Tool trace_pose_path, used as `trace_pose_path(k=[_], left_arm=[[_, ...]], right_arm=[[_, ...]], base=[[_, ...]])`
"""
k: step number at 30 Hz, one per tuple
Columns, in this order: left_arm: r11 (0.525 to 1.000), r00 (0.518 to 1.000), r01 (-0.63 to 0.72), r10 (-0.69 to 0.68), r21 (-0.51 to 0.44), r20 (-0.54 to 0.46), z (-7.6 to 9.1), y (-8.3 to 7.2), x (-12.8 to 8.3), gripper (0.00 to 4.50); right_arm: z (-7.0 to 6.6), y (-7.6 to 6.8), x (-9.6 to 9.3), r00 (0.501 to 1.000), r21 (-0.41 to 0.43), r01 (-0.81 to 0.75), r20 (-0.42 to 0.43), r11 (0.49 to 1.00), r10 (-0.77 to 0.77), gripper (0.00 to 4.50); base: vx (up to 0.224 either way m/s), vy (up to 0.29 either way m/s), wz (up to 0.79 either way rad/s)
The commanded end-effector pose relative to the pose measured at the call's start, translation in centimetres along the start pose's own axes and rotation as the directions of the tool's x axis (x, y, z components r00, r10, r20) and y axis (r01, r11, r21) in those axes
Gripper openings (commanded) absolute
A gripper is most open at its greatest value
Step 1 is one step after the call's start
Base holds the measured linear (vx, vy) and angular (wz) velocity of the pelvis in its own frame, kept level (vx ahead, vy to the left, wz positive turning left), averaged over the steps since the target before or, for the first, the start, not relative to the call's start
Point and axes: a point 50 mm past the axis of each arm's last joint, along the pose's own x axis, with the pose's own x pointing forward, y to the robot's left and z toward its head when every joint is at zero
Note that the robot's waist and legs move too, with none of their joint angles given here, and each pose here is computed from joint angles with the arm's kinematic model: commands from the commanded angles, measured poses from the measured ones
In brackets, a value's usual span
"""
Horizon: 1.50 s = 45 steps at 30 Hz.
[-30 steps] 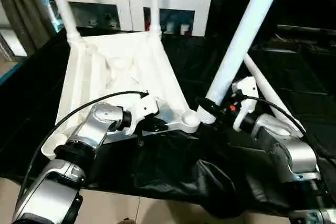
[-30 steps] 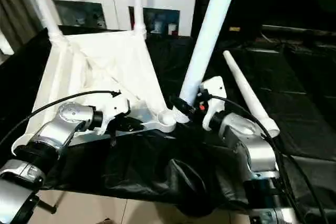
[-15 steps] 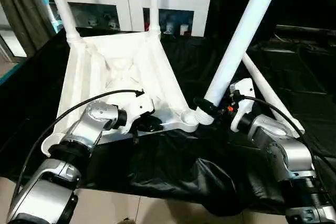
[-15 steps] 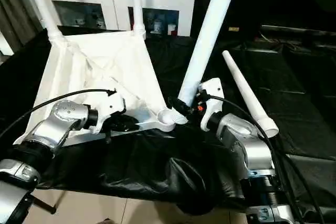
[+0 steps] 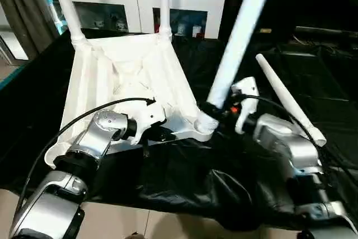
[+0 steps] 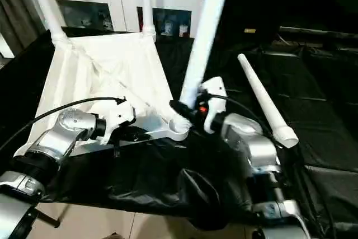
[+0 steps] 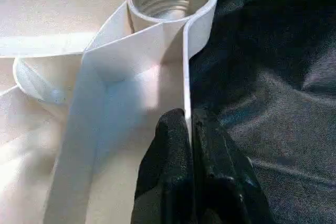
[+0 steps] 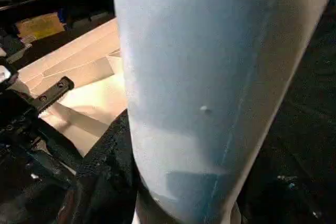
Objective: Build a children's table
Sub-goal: Insert table leg to table base
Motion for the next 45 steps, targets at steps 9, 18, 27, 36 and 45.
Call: trace_pose_path(k=[9, 18, 27, 36, 45], left_arm=[[1.000, 0.999, 0.018, -0.017, 0.022, -0.034, -0.1, -0.1, 0.1, 0.00], [0.999, 0.998, 0.018, -0.016, 0.032, -0.066, -0.1, 0.1, -0.2, 0.00], [0.999, 0.997, 0.010, -0.007, 0.032, -0.073, 0.0, 0.4, -0.2, 0.00], [0.999, 0.997, 0.005, -0.003, 0.033, -0.075, 0.1, 0.5, -0.2, 0.00], [0.999, 0.997, 0.008, -0.006, 0.035, -0.074, 0.1, 0.6, -0.3, 0.00]], right_arm=[[-0.5, -0.5, 1.6, 0.998, -0.012, -0.035, -0.060, 0.999, 0.035, 1.92], [-1.0, -0.4, 2.3, 0.989, -0.027, -0.069, -0.132, 0.997, 0.065, 1.92], [-1.3, -0.4, 2.2, 0.981, -0.027, -0.100, -0.171, 0.995, 0.094, 1.92], [-1.2, -0.7, 1.5, 0.981, -0.026, -0.103, -0.170, 0.994, 0.097, 1.92], [-1.2, -0.6, 1.1, 0.979, -0.014, -0.115, -0.169, 0.993, 0.111, 1.91]], base=[[0.000, 0.000, 0.00], [0.000, 0.000, 0.00], [0.000, 0.000, 0.00], [0.000, 0.000, 0.00], [0.000, 0.000, 0.00]])
